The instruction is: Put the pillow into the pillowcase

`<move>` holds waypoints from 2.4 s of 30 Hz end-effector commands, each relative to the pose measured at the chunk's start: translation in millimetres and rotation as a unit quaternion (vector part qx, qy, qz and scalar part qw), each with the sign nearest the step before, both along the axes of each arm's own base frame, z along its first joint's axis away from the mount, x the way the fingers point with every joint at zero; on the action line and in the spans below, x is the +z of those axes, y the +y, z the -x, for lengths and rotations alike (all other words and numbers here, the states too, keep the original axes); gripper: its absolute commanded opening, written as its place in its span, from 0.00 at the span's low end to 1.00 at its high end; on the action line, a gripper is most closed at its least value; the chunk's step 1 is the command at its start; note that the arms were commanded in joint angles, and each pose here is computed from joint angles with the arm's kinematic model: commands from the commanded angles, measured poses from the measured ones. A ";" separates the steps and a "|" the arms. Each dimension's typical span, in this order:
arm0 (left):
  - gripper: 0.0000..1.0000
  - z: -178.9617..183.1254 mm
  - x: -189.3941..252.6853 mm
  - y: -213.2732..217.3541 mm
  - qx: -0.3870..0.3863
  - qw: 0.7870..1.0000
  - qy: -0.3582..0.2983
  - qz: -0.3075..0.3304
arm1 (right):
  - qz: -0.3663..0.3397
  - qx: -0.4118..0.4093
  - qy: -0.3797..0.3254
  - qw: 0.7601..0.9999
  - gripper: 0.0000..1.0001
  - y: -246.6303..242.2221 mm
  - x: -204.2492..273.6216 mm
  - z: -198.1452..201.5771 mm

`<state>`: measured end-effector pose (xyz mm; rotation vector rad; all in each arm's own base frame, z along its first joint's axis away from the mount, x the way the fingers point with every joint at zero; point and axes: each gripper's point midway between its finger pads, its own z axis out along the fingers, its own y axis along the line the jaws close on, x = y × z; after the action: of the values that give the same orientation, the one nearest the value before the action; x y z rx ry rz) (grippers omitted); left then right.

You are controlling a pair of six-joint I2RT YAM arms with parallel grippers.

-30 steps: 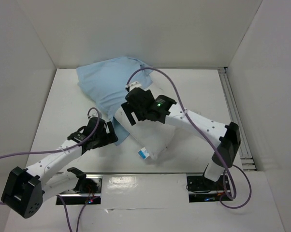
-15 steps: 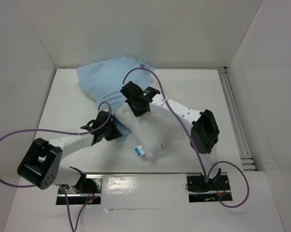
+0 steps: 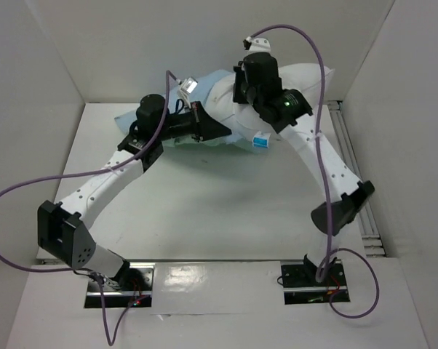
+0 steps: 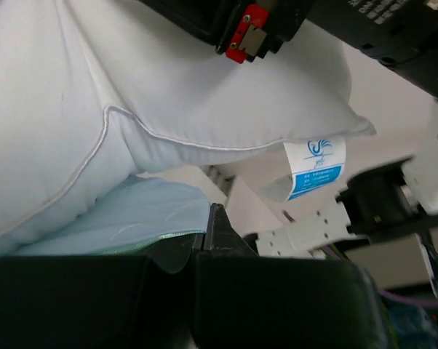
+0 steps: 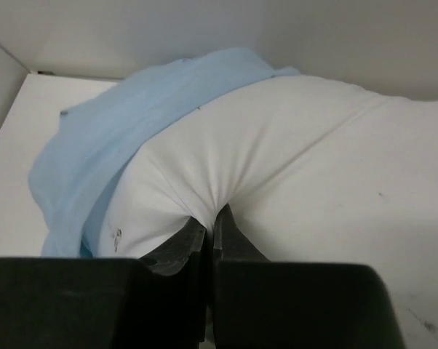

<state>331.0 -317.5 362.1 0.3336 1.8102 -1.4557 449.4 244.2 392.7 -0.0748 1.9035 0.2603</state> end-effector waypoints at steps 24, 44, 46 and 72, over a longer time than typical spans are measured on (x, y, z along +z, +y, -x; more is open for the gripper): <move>0.00 87.4 80.8 -24.2 -0.240 0.959 -0.072 0.135 | -0.173 -0.022 -0.122 0.977 0.00 -43.8 83.8 14.2; 1.00 190.7 -85.1 17.4 -0.211 0.974 0.064 -0.047 | -0.124 0.049 0.162 0.978 0.00 25.2 -194.6 109.1; 1.00 178.6 -64.1 28.5 -0.175 0.981 0.031 -0.074 | -0.123 0.075 0.163 0.976 0.00 36.2 -190.7 116.3; 0.72 50.9 -123.6 145.7 0.256 0.866 0.160 -0.398 | -0.145 0.066 0.252 0.954 0.41 -44.4 -216.0 127.5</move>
<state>281.2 -192.4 233.1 0.0352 2.4751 -0.5220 354.5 152.6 218.7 0.1859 2.2085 0.4595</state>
